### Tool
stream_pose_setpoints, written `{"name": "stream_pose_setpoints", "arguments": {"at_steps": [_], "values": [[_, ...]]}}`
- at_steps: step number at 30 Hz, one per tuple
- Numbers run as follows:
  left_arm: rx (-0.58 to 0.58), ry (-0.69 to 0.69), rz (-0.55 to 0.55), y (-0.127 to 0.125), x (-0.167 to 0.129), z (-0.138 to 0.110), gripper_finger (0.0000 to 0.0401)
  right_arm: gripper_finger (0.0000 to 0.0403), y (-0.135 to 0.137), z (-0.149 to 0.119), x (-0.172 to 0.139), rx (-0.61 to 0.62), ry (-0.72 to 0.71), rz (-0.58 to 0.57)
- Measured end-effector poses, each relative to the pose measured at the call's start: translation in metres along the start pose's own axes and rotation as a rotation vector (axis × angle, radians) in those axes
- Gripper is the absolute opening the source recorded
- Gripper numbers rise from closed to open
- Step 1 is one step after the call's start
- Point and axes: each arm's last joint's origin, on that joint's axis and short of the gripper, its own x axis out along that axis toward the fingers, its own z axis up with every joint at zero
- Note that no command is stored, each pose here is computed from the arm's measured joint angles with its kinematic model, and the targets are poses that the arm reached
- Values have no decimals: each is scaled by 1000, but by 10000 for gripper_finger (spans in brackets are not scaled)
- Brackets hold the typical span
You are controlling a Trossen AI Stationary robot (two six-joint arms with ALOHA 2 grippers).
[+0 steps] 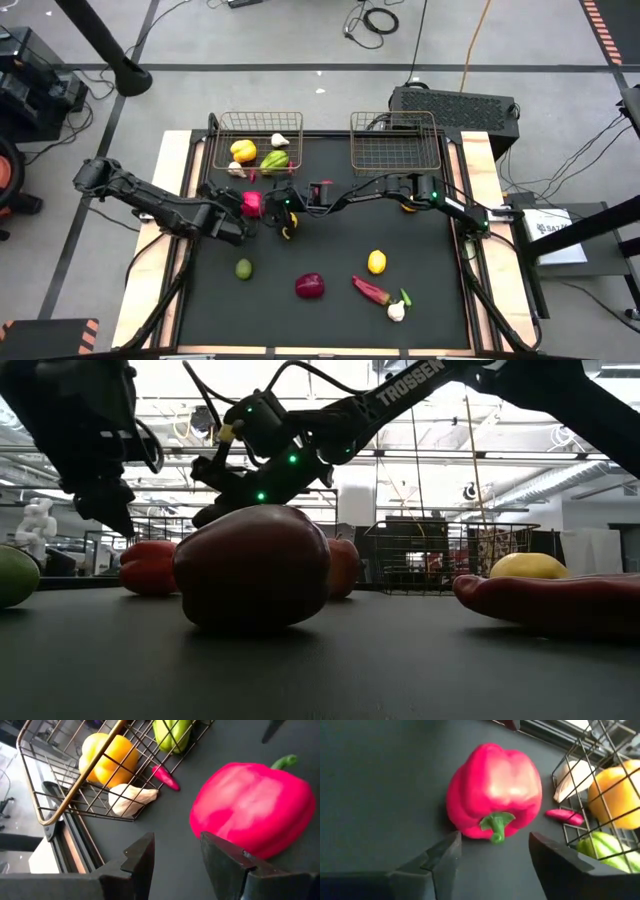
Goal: Sort produce into baskets
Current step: Put the top left yellow lemon into the right wire basket
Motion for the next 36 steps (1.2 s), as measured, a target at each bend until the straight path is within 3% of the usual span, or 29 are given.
{"name": "stream_pose_setpoints", "arguments": {"at_steps": [10,15,20,24,31,36], "values": [[5,39,-4,2,5,4,166,201,-3,2,-10,133,56,16],[4,56,-15,2,6,4,166,237,-1,29,-47,141,78,51],[1,55,-15,2,6,4,166,286,12,31,-75,190,241,153],[-4,55,-16,2,5,4,166,318,20,17,-75,234,345,112],[-5,60,-21,2,5,4,166,358,17,0,-62,326,286,56],[2,61,-21,2,5,4,166,359,17,-9,-58,349,267,106]]}}
